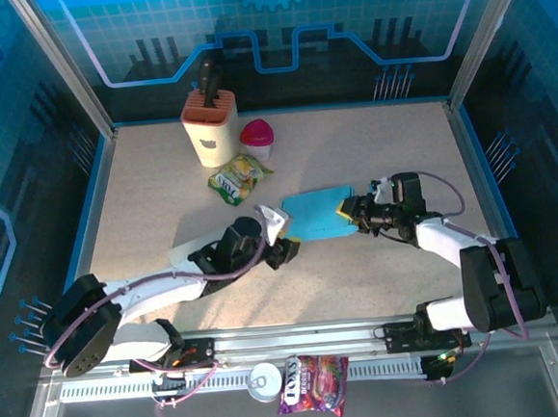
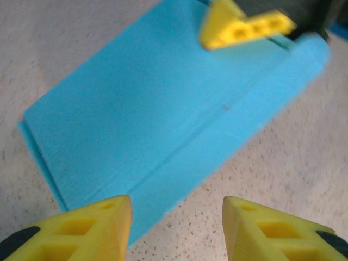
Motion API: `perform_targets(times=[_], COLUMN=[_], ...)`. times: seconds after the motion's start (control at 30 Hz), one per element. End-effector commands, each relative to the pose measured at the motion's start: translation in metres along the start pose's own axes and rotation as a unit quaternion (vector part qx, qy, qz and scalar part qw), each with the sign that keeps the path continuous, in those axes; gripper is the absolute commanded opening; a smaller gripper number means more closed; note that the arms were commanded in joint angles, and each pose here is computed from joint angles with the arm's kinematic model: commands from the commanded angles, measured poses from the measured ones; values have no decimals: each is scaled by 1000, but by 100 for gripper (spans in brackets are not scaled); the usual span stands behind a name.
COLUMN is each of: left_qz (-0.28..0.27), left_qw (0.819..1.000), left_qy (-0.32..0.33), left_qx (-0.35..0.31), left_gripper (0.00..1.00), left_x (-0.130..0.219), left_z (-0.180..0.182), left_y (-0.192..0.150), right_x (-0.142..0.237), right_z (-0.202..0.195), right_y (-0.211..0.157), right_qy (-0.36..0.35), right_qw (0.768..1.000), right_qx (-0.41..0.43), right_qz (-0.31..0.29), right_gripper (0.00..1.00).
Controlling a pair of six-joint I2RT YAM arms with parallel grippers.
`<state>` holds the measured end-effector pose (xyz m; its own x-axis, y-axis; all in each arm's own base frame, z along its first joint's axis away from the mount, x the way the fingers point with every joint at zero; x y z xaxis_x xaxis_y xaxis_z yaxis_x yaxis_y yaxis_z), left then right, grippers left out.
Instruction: Fold the paper box
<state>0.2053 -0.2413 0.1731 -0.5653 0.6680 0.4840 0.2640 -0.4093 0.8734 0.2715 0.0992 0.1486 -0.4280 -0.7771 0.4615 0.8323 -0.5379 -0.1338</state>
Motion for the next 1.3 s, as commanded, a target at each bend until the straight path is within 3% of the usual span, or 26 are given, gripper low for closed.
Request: perform_targets(times=[0.0, 0.17, 0.37, 0.73, 0.83, 0.97, 1.13, 1.27], left_qz=[26, 27, 44, 53, 51, 52, 67, 97], left_qw=[973, 939, 918, 906, 901, 902, 909, 917], left_qy=[58, 102, 93, 110, 137, 136, 115, 87], left_qx=[-223, -328, -383, -405, -408, -406, -394, -378], left_gripper=[51, 60, 62, 63, 60, 39, 36, 33], left_x=[5, -1, -19, -42, -49, -50, -45, -37], left_z=[-9, -15, -22, -28, -25, -25, -27, -29], left_y=[-3, 5, 0, 2, 5, 10, 14, 14], right_x=[10, 16, 20, 22, 23, 24, 26, 34], right_z=[3, 0, 0, 2, 1, -1, -4, 2], right_y=[-4, -8, -10, -11, -11, -11, -8, -2], right_qy=[-23, -28, -27, -6, -4, 0, 8, 26], right_qw=[999, 995, 993, 987, 986, 985, 984, 987], right_qx=[-41, -82, -111, -148, -155, -162, -167, -151], right_qz=[21, 40, 43, 60, 61, 64, 60, 47], right_gripper=[33, 32, 31, 31, 31, 32, 36, 50])
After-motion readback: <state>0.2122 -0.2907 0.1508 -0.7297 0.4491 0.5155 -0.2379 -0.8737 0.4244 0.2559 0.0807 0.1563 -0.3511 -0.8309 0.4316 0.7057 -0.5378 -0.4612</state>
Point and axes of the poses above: each hand's point on the last joint's axis, 136 mm out from that joint toward the fingers, its own x axis back along the fingers, its own z axis along the line the jaws close on, y = z × x, the point moved 8 cm from there along x, back along the fingers, and after that the axes turned 9 degrees about -x, right-handed, at the moved point
